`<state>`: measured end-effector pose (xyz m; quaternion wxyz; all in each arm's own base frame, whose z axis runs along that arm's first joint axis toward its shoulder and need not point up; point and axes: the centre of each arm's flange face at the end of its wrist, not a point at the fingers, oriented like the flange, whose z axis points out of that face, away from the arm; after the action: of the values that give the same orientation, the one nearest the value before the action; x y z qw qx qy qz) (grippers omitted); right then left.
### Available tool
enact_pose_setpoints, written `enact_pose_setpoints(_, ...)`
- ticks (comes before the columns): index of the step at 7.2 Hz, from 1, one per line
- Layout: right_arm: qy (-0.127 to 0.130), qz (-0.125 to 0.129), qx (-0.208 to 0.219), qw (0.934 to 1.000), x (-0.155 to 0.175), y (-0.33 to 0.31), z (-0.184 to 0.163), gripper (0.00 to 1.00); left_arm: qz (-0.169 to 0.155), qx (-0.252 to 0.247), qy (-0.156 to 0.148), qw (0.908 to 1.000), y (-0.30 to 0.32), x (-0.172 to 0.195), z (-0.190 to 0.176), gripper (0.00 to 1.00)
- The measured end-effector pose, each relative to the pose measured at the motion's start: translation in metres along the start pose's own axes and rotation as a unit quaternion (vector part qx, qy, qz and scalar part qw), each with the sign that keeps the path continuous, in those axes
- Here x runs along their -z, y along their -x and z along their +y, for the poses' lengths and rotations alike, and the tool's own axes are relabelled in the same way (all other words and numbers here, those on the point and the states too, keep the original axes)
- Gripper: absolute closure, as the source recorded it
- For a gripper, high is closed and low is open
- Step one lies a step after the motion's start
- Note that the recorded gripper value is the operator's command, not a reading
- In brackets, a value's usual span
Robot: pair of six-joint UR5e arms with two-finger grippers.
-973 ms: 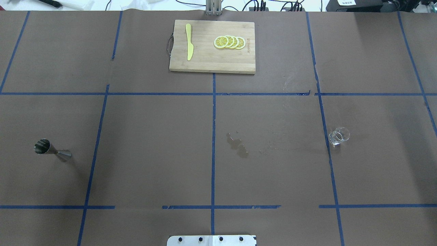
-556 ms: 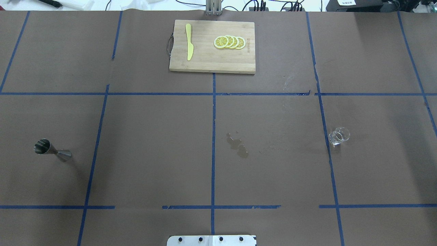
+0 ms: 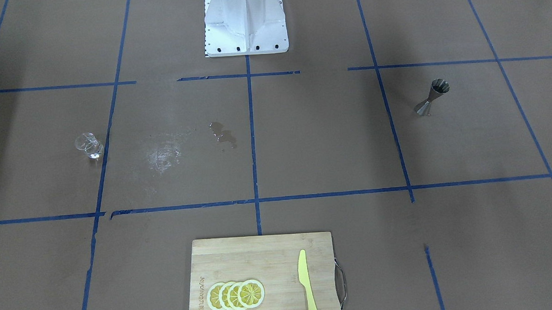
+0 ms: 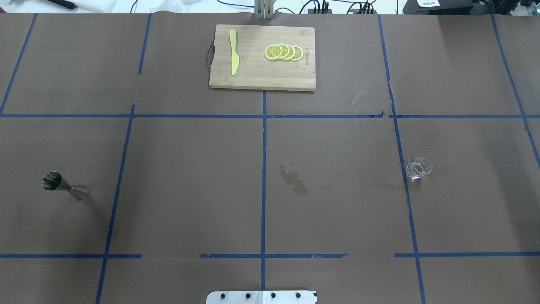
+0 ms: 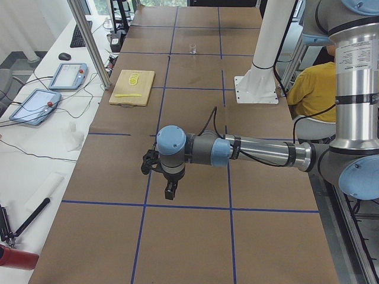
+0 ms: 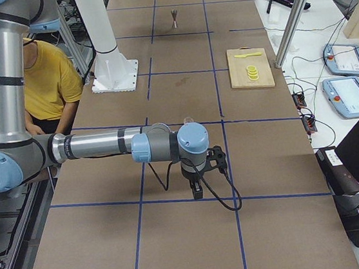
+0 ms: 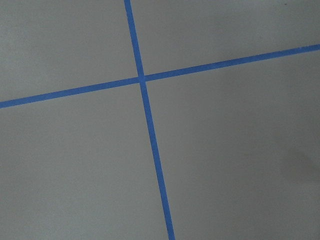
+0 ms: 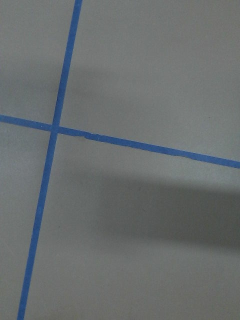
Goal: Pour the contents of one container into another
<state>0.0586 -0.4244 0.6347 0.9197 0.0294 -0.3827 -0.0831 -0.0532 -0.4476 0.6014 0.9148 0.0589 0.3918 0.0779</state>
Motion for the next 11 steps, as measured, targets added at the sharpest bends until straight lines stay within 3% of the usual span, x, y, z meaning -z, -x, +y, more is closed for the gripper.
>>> enact_pose_setpoints(3, 0.004, -0.012, -0.007, 0.9999, -0.006, -0.003, 0.002, 0.00, -0.035, 0.004, 0.008, 0.9993, 0.009, 0.000, -0.004, 0.00)
enact_pose_setpoints(11, -0.002, -0.016, -0.004, 0.9999, -0.002, 0.001, -0.002, 0.00, -0.039, 0.021, 0.023, 0.9987, 0.015, -0.002, 0.003, 0.00)
